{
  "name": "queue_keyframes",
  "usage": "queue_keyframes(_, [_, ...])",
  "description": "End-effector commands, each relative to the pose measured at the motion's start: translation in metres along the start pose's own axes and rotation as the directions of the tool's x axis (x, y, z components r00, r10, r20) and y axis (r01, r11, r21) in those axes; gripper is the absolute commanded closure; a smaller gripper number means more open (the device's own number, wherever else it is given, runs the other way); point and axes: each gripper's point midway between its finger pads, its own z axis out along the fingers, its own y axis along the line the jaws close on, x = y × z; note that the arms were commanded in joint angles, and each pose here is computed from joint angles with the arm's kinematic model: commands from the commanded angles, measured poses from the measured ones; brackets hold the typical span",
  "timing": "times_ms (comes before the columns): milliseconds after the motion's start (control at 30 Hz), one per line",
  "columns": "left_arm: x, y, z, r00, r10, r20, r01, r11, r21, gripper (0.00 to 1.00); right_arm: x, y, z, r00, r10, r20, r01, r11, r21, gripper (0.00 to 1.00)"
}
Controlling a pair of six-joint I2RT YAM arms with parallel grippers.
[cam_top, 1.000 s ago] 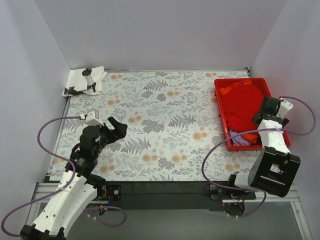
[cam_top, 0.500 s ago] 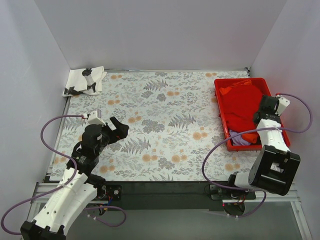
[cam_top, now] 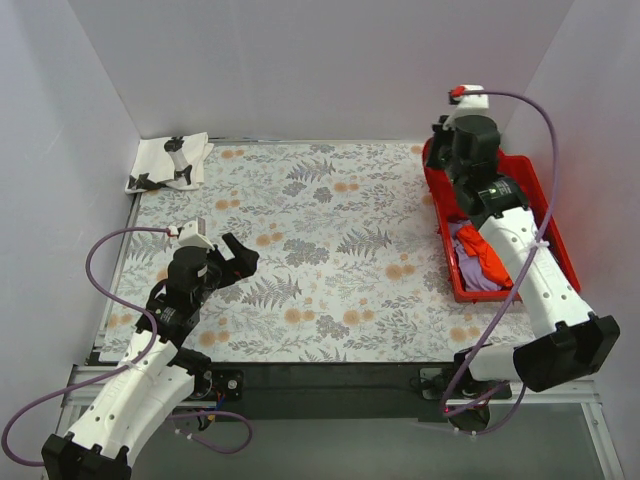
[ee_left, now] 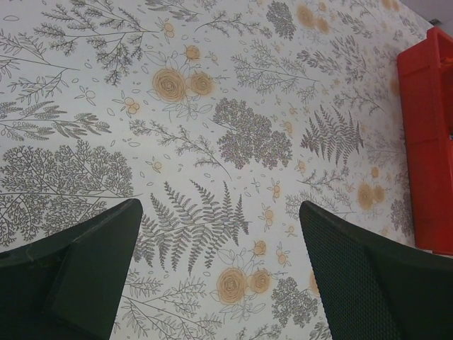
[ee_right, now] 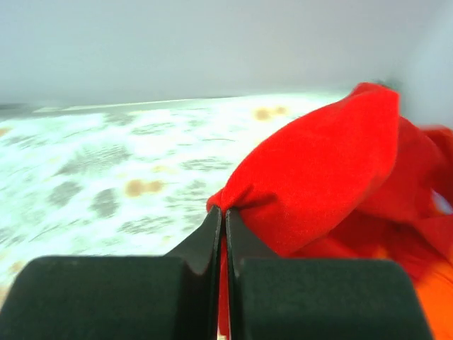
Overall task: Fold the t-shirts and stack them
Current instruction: Grab the tshirt from the pile, then move the tshirt to the center of the board
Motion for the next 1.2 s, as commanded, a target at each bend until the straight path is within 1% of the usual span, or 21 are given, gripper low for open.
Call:
queue_keyframes(0, [-0.003,0.003,-0.001,1.000,0.015,0.017,-0.015,1.000,-0.016,0.07,-0.014,0.089,-0.019,0.997,-0.070,0.038,0.077,0.966,-0.245,0.99])
queue_keyframes(33, [-0.003,0.005,0.000,1.000,0.013,0.018,-0.013,1.000,-0.023,0.07,-0.015,0.108,-0.026,0.996,-0.074,0.045,0.084,0.954,-0.289,0.99])
queue_keyframes(67, [-0.004,0.004,-0.001,1.000,0.012,0.021,-0.012,1.000,-0.021,0.07,-0.023,0.141,-0.043,0.995,-0.074,0.071,0.095,0.924,-0.371,0.99])
queue_keyframes(133, [-0.004,0.005,-0.001,1.000,0.012,0.022,-0.011,1.000,-0.026,0.07,-0.024,0.174,-0.055,0.994,-0.080,0.080,0.107,0.891,-0.441,0.99])
queue_keyframes(167, [-0.004,0.006,0.000,1.000,0.013,0.021,-0.012,0.999,-0.032,0.08,-0.032,0.200,-0.073,0.992,-0.075,0.105,0.119,0.851,-0.512,0.99])
queue_keyframes(233, [-0.003,0.006,0.000,1.000,0.013,0.017,-0.012,0.999,-0.035,0.08,-0.036,0.225,-0.088,0.988,-0.078,0.130,0.139,0.805,-0.577,0.99])
queue_keyframes(267, [-0.003,0.007,0.000,1.000,0.013,0.017,-0.013,0.999,-0.037,0.08,-0.035,0.243,-0.102,0.987,-0.078,0.138,0.148,0.760,-0.632,0.99])
queue_keyframes(333, [-0.004,0.007,0.000,1.000,0.012,0.021,-0.011,0.999,-0.040,0.08,-0.038,0.259,-0.115,0.986,-0.069,0.154,0.156,0.715,-0.681,0.99])
queue_keyframes(367, [-0.004,0.007,0.000,1.000,0.011,0.022,-0.010,0.999,-0.039,0.08,-0.036,0.270,-0.126,0.985,-0.064,0.159,0.160,0.673,-0.722,0.99])
queue_keyframes(400, [-0.004,0.008,0.000,1.000,0.012,0.027,-0.010,0.999,-0.045,0.08,-0.034,0.275,-0.129,0.986,-0.062,0.157,0.159,0.659,-0.735,0.99])
queue_keyframes(500, [-0.006,0.010,-0.001,0.999,0.007,0.036,-0.005,0.999,-0.052,0.08,-0.011,0.282,-0.128,0.992,-0.077,0.100,0.126,0.637,-0.761,0.99])
queue_keyframes(533, [-0.007,0.010,-0.002,0.999,0.006,0.038,-0.004,0.999,-0.054,0.08,0.006,0.283,-0.125,0.993,-0.097,0.065,0.112,0.635,-0.765,0.99])
queue_keyframes(600, [-0.006,0.011,-0.002,0.999,0.003,0.039,-0.001,0.998,-0.058,0.08,0.024,0.287,-0.132,0.995,-0.101,0.015,0.073,0.599,-0.797,0.99])
queue_keyframes(633, [-0.007,0.011,-0.002,0.999,0.001,0.042,0.001,0.998,-0.059,0.08,0.044,0.287,-0.131,0.992,-0.126,-0.017,0.061,0.591,-0.804,0.99])
queue_keyframes(667, [-0.006,0.011,-0.003,0.999,0.000,0.042,0.003,0.998,-0.059,0.08,0.054,0.289,-0.136,0.990,-0.134,-0.035,0.049,0.574,-0.818,0.99])
queue_keyframes(767, [-0.007,0.012,-0.002,0.999,-0.001,0.043,0.004,0.998,-0.065,0.08,0.086,0.286,-0.134,0.982,-0.158,-0.104,0.006,0.576,-0.817,0.99])
queue_keyframes(867, [-0.006,0.013,-0.001,0.999,0.000,0.039,0.003,0.997,-0.072,0.08,0.107,0.279,-0.129,0.974,-0.177,-0.139,-0.004,0.602,-0.798,0.99])
queue_keyframes(967, [-0.006,0.013,-0.001,0.999,-0.002,0.040,0.005,0.997,-0.073,0.08,0.117,0.276,-0.123,0.970,-0.190,-0.151,0.001,0.624,-0.781,0.99])
queue_keyframes(1067, [-0.007,0.016,-0.001,0.999,-0.002,0.045,0.006,0.996,-0.085,0.08,0.116,0.282,-0.117,0.969,-0.194,-0.150,0.004,0.624,-0.781,0.99])
queue_keyframes(1133, [-0.010,0.017,-0.002,0.998,-0.011,0.056,0.016,0.995,-0.096,0.08,0.107,0.293,-0.116,0.972,-0.193,-0.134,0.011,0.604,-0.797,0.99])
queue_keyframes(1167, [-0.012,0.020,-0.004,0.997,-0.014,0.070,0.022,0.993,-0.115,0.08,0.112,0.303,-0.113,0.967,-0.214,-0.140,0.010,0.577,-0.817,0.99])
